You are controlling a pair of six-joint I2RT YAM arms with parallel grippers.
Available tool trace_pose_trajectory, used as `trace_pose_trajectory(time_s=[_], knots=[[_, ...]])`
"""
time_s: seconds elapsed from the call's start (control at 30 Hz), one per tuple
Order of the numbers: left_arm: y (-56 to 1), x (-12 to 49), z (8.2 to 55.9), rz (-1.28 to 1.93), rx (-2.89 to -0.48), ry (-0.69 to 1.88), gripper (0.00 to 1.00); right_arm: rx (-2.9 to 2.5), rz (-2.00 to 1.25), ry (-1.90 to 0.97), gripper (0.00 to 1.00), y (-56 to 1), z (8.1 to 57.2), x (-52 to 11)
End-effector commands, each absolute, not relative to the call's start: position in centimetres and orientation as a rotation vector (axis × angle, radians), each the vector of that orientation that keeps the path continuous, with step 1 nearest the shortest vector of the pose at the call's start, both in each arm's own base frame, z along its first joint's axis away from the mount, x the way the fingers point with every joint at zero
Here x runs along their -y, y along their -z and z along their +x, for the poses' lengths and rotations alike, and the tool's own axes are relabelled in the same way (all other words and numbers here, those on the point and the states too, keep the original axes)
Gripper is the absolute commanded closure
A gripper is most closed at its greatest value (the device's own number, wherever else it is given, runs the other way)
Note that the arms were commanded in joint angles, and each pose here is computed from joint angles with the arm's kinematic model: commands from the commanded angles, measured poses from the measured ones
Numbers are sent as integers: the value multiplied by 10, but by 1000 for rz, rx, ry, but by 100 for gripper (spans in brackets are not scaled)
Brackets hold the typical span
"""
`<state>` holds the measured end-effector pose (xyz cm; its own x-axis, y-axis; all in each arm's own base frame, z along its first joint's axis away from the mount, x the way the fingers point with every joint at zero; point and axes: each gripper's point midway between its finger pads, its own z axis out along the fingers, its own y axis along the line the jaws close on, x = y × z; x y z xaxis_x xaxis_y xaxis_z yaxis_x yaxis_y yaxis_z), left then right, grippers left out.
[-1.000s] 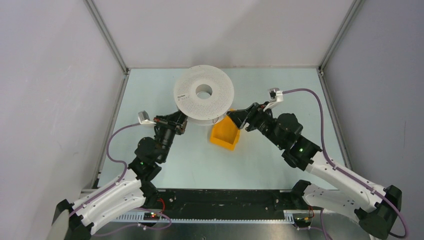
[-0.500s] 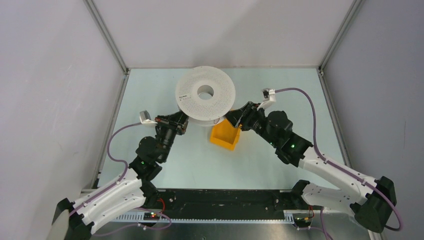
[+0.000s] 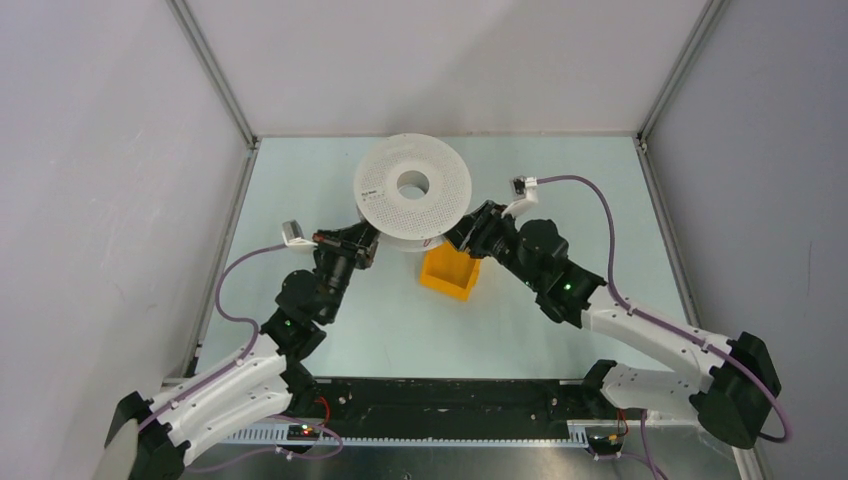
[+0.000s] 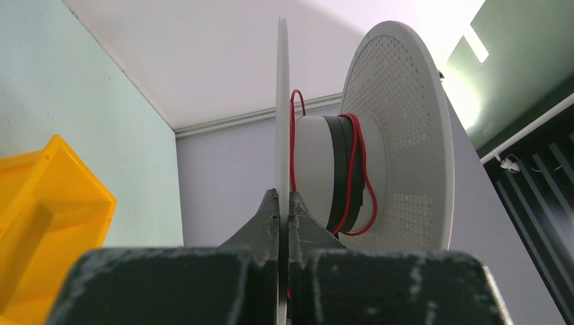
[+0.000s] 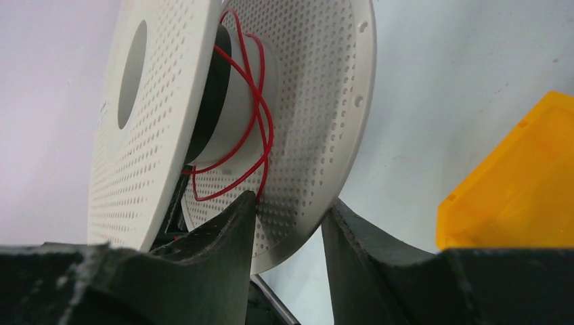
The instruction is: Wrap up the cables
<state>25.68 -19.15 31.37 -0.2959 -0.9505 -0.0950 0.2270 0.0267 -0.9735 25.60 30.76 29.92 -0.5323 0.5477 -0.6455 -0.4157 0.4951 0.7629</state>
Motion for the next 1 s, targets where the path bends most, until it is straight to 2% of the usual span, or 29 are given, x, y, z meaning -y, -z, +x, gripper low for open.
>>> trace_pose_trajectory(time_s=[0.0, 0.23, 0.47, 0.77, 0.97], knots=[[-372, 189, 243, -793, -1117, 1660, 100, -1657, 152, -1280, 57, -318, 262, -316], [-374, 195, 242, -783, -1120, 1687, 100, -1612, 220, -1266, 59, -315, 276, -326], [-377, 199, 241, -758, -1115, 1702, 100, -1603, 276, -1240, 66, -303, 283, -342], [-376, 205, 242, -753, -1119, 1722, 100, -1521, 372, -1205, 64, -319, 284, -356], [-381, 199, 239, -752, -1087, 1723, 100, -1447, 427, -1141, 69, -326, 288, -354]])
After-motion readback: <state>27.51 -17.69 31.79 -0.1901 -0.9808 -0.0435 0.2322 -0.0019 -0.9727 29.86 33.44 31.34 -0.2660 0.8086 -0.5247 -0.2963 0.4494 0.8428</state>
